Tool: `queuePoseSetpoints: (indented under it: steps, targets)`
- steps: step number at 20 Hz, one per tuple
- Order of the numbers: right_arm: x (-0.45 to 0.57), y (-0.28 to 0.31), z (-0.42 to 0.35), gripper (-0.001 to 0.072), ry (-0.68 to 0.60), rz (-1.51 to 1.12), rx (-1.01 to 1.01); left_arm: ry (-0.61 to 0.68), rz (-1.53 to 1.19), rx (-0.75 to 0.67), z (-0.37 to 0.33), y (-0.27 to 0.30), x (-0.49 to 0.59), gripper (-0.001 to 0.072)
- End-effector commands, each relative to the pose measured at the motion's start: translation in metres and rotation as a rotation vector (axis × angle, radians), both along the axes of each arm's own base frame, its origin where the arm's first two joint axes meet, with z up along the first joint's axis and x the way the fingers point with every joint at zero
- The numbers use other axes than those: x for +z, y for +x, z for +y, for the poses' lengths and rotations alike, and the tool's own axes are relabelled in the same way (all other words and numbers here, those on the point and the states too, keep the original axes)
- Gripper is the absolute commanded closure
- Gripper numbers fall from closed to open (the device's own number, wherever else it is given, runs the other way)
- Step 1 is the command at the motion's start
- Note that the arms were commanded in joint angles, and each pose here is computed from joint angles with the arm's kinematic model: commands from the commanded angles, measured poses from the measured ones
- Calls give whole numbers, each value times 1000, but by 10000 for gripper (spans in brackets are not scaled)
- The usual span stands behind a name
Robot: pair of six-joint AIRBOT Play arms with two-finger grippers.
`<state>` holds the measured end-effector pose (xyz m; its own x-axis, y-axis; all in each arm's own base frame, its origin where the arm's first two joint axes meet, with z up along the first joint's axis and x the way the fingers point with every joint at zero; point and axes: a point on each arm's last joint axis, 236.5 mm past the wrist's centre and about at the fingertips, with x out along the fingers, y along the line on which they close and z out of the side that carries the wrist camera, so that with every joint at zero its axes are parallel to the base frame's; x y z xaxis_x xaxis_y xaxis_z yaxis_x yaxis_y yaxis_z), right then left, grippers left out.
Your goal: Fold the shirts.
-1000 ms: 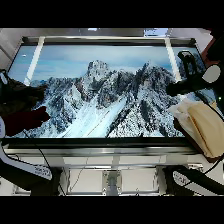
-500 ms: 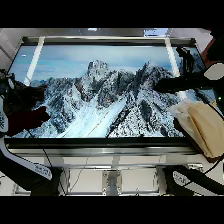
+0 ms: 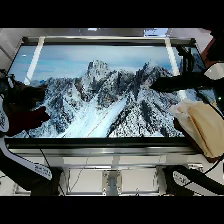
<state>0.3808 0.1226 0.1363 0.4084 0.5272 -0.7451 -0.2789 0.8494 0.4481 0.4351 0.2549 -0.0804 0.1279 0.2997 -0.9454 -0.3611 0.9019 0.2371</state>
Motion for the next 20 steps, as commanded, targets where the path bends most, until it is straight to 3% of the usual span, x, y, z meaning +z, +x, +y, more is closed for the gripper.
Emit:
queuePoseSetpoints:
  steps: [1, 5, 8, 14, 20]
  targets:
    - [-3, 1, -6, 439, -33, -5, -1, -263, -51, -35, -75, 25, 22, 699]
    - [-11, 3, -21, 440, -108, -6, -14, -555, -176, -280, -231, 79, 89, 700]
    - [-15, 3, -27, 439, -139, -7, -19, -689, -141, -519, -367, 69, 118, 699]
    - [-20, 0, -36, 440, -184, 8, -17, -672, 93, -954, -559, -40, 109, 699]
    - [-27, -17, -34, 440, -191, 76, 19, -648, 231, -1261, -660, -156, 107, 698]
